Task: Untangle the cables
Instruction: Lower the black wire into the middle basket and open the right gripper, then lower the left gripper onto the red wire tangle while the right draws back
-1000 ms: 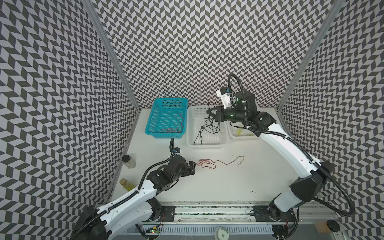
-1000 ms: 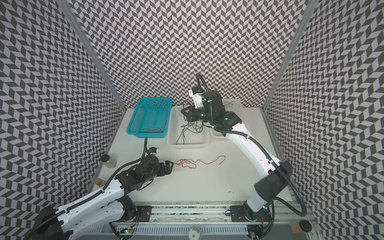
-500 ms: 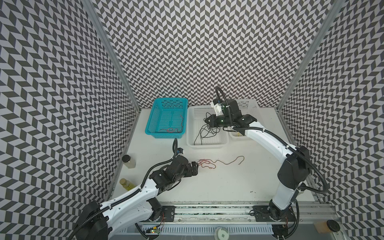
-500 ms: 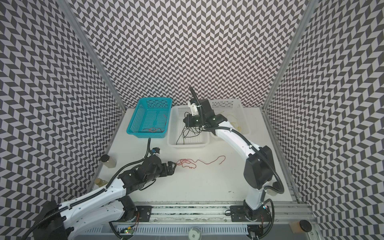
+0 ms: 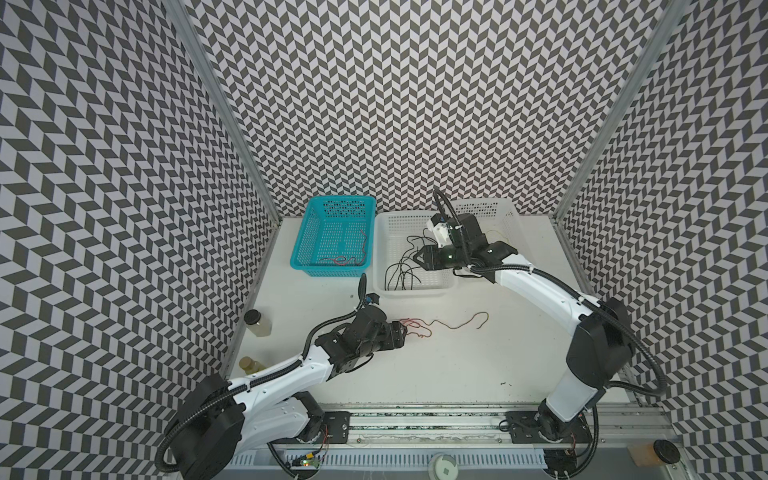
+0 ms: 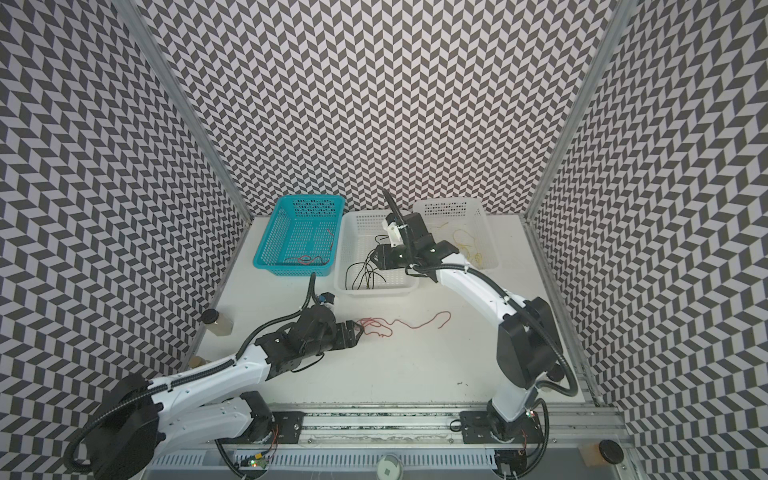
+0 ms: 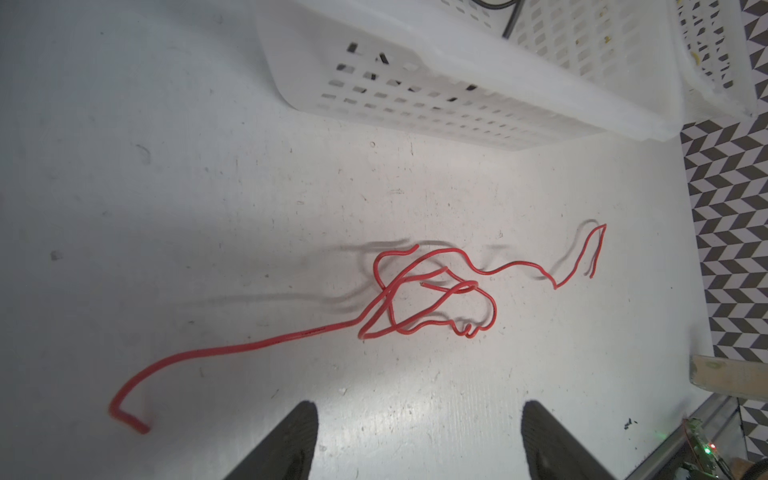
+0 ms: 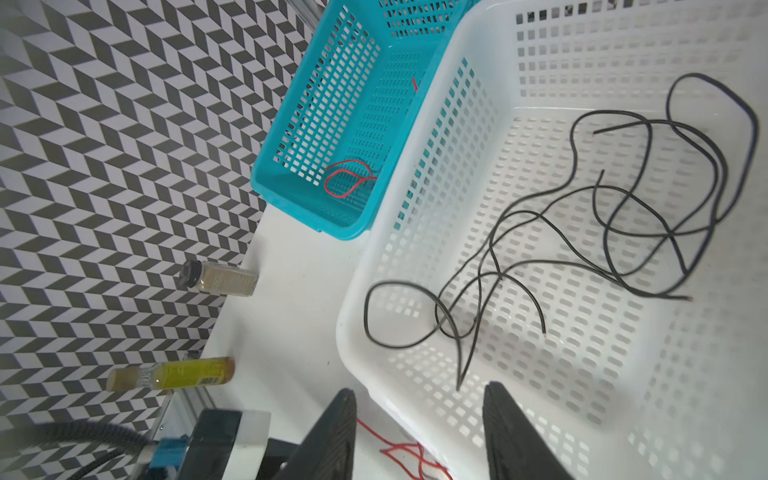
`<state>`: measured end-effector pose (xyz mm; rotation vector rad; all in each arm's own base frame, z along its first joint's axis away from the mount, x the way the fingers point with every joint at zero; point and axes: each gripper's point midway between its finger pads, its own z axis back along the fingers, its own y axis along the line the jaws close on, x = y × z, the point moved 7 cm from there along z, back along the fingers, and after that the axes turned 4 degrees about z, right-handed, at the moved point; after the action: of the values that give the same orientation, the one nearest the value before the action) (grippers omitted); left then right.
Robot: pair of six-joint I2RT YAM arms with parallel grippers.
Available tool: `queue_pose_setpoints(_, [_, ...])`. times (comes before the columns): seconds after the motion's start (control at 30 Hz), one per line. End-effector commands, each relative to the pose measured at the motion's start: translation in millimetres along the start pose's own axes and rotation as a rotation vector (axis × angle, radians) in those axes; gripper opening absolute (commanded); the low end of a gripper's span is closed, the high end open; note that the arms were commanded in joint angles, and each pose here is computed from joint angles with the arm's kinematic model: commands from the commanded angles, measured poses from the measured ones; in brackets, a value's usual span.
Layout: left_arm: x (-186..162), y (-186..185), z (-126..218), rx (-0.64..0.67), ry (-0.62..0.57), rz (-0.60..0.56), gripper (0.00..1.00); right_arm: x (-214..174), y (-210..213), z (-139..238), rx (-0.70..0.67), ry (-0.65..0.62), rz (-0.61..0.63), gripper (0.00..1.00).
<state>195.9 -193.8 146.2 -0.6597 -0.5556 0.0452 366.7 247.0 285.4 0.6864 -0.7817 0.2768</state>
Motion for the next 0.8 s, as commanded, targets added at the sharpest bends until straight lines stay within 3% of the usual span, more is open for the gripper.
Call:
queue_pose_setpoints(0.0, [12,-15,-4,-0.029,-0.016,-0.040,0.75,14,15,40,0.034,-0.149,0.046,0.53])
queue_pose_setpoints(0.27, [18,-14,-18,0.041,-0.009,-0.096,0.62,-12,22,95,0.067,-0.242,0.057,0.60])
queue_pose_setpoints(0.4, [19,-12,-23,0.080,0.007,-0.133,0.50,-25,23,116,0.072,-0.279,0.074,0.63])
queue_pose_setpoints(0.57, [19,-8,-27,0.121,0.013,-0.156,0.48,-36,24,133,0.072,-0.314,0.102,0.65])
queue_pose_setpoints(0.77, [19,-5,-34,0.150,0.033,-0.181,0.39,-40,25,140,0.083,-0.324,0.114,0.66])
